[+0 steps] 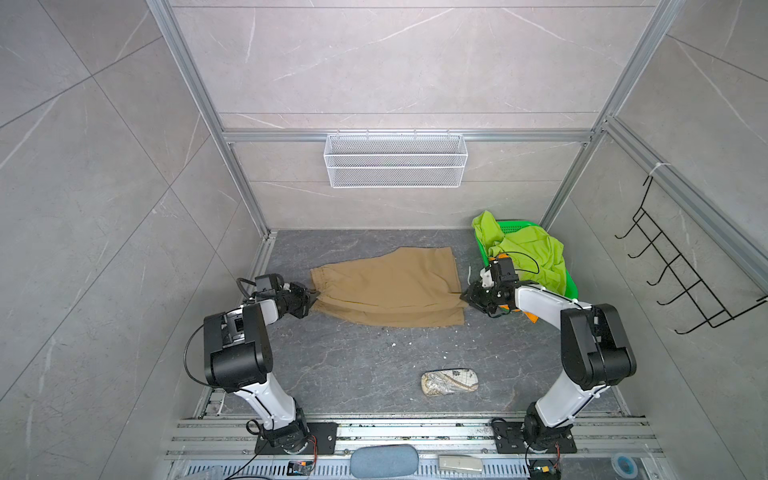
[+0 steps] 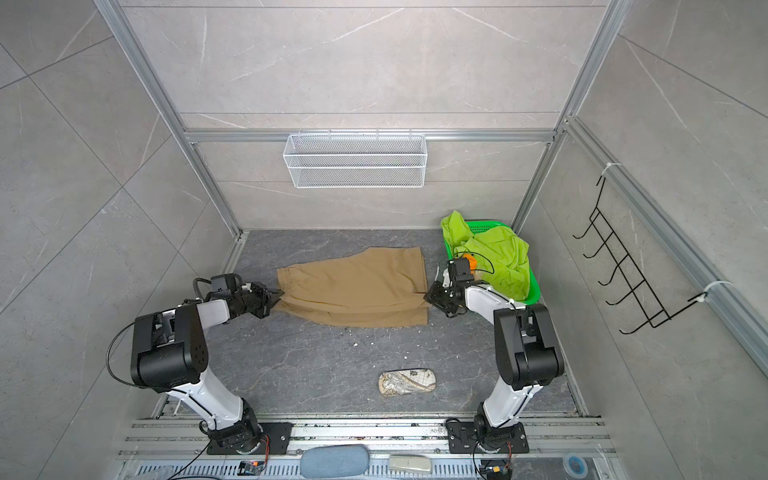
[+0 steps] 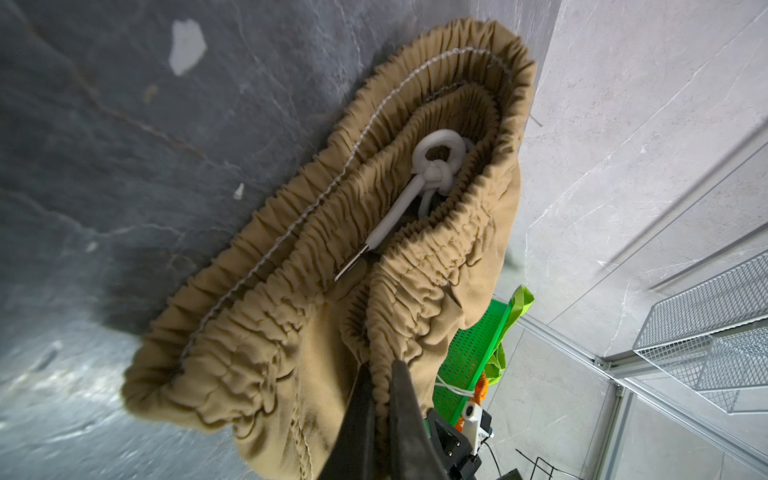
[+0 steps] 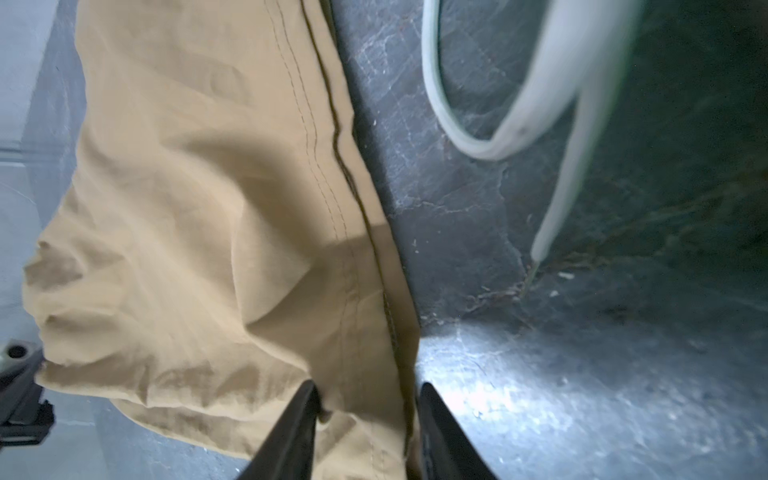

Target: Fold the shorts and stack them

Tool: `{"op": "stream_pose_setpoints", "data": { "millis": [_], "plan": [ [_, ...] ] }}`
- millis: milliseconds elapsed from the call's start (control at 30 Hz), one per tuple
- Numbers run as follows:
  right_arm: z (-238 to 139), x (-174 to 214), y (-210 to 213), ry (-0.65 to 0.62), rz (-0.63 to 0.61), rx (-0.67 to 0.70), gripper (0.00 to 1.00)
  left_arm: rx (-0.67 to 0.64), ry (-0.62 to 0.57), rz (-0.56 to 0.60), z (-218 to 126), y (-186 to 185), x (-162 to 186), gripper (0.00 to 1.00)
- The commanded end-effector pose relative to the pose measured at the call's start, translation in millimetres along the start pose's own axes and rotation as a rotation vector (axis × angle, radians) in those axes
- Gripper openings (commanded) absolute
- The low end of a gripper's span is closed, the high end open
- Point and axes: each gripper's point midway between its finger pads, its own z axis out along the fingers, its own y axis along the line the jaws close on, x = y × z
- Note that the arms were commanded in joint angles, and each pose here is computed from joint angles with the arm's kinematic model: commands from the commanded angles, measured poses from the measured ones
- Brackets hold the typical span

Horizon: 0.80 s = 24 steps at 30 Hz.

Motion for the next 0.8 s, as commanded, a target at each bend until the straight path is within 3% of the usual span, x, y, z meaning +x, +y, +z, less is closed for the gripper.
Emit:
{"op": "stream_pose_setpoints", "data": {
  "millis": [0,200,400,633,767],
  "plan": [
    [6.5,2.4,-0.3,0.005,0.022,-0.021,0.30,0.066,0.008,0.041,-9.1,-26.3,2.2,0.00],
    [-16.7,-11.6,23.1,-0.045,-0.026,-0.076,0.00,0.099,0.016,0.048,-16.3,-42.4,-3.6,0.00],
    [-58.9,-2.6,35.2,-0.083,-0.097,-0.080,0.00,0.110,-0.004,0.072,-31.2,-55.7,-16.2,0.00],
    [-21.2,63.0,0.6,0.044,-0.075,-0.043,0.00,0.075,-0.009,0.012,-30.9,-13.9,-16.8,0.00],
    [-2.0,76.4,-15.2,0.077,-0.067,-0.011,0.00,0.048,0.000,-0.005,-25.0,4.2,-13.6,0.00]
  ]
}}
